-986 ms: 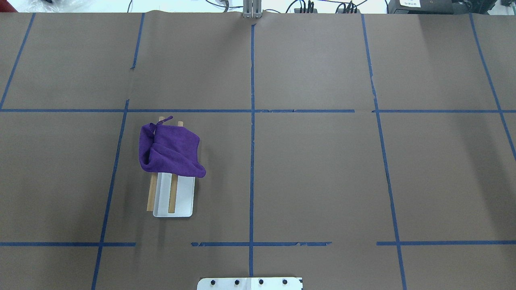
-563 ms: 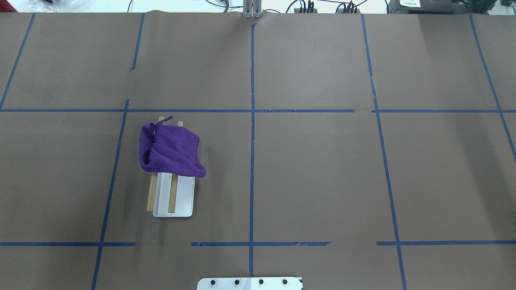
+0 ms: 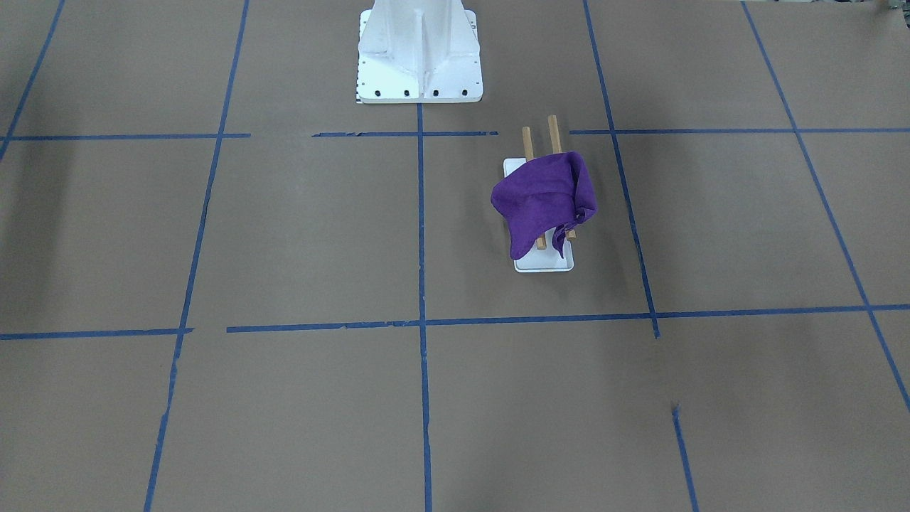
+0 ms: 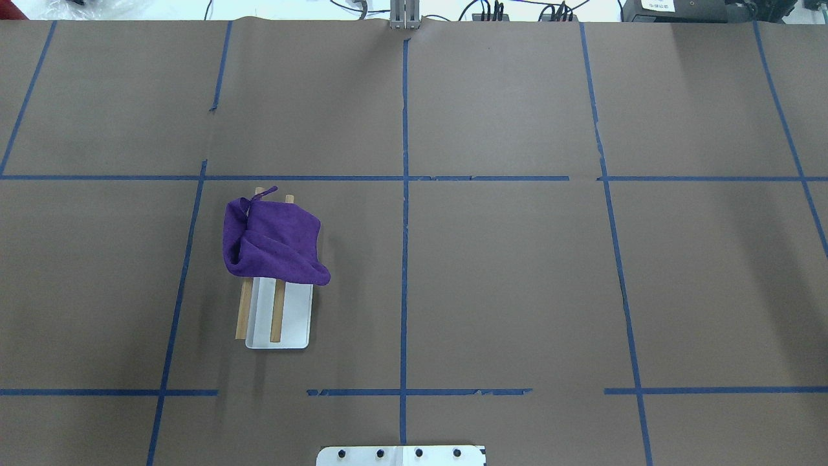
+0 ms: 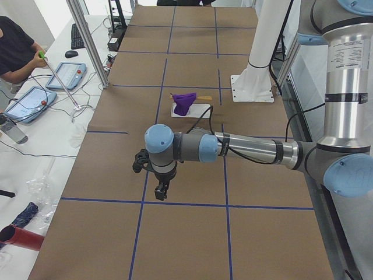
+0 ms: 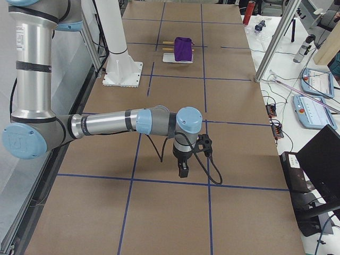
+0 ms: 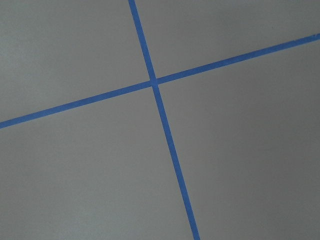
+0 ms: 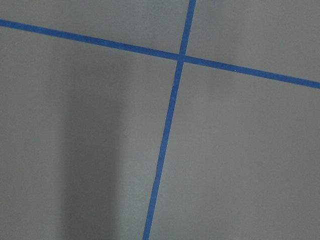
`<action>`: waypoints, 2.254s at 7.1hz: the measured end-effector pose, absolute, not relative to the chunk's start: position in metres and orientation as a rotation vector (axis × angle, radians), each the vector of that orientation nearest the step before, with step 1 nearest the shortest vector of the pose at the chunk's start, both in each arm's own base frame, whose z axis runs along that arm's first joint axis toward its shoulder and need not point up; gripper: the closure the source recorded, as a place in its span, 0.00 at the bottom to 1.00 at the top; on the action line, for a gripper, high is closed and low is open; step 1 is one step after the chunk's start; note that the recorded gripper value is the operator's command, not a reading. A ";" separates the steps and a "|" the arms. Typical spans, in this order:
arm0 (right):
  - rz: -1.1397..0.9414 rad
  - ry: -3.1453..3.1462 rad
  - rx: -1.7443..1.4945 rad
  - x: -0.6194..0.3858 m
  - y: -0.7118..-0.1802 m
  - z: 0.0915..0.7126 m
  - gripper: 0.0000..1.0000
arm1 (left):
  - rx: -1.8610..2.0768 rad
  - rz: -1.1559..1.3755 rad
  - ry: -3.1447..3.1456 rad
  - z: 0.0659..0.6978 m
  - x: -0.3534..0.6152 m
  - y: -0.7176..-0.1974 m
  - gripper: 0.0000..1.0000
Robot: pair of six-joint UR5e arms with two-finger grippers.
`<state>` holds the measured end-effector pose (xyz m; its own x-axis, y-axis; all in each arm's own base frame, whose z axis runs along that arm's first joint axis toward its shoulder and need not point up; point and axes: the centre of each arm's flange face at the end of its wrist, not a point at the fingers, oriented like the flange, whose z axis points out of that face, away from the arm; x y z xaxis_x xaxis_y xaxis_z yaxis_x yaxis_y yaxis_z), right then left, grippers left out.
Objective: Hang towel on rack
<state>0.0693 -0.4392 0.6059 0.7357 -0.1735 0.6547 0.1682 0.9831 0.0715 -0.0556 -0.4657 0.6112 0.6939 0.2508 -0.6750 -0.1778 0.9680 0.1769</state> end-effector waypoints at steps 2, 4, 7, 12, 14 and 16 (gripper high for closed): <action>-0.199 -0.723 -0.030 0.059 -0.428 0.621 0.00 | 0.080 0.214 0.768 0.616 -0.038 -0.470 0.00; -0.199 -0.729 -0.067 0.054 -0.416 0.637 0.00 | 0.088 0.216 0.769 0.620 -0.033 -0.472 0.00; -0.200 -0.732 -0.074 0.052 -0.413 0.641 0.00 | 0.091 0.217 0.770 0.621 -0.032 -0.472 0.00; -0.212 -0.734 -0.038 0.050 -0.417 0.636 0.00 | 0.097 0.224 0.792 0.619 -0.030 -0.472 0.00; -0.211 -0.734 -0.028 0.050 -0.417 0.634 0.00 | 0.096 0.224 0.807 0.618 -0.029 -0.472 0.00; -0.210 -0.739 -0.023 0.049 -0.418 0.631 0.00 | 0.100 0.226 0.809 0.616 -0.029 -0.472 0.00</action>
<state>0.0494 -0.4177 0.6315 0.7190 -0.1820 0.6707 0.1984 0.9787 0.0528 -0.0289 -0.4721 0.6163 0.6677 0.2380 -0.7054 -0.1619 0.9713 0.1744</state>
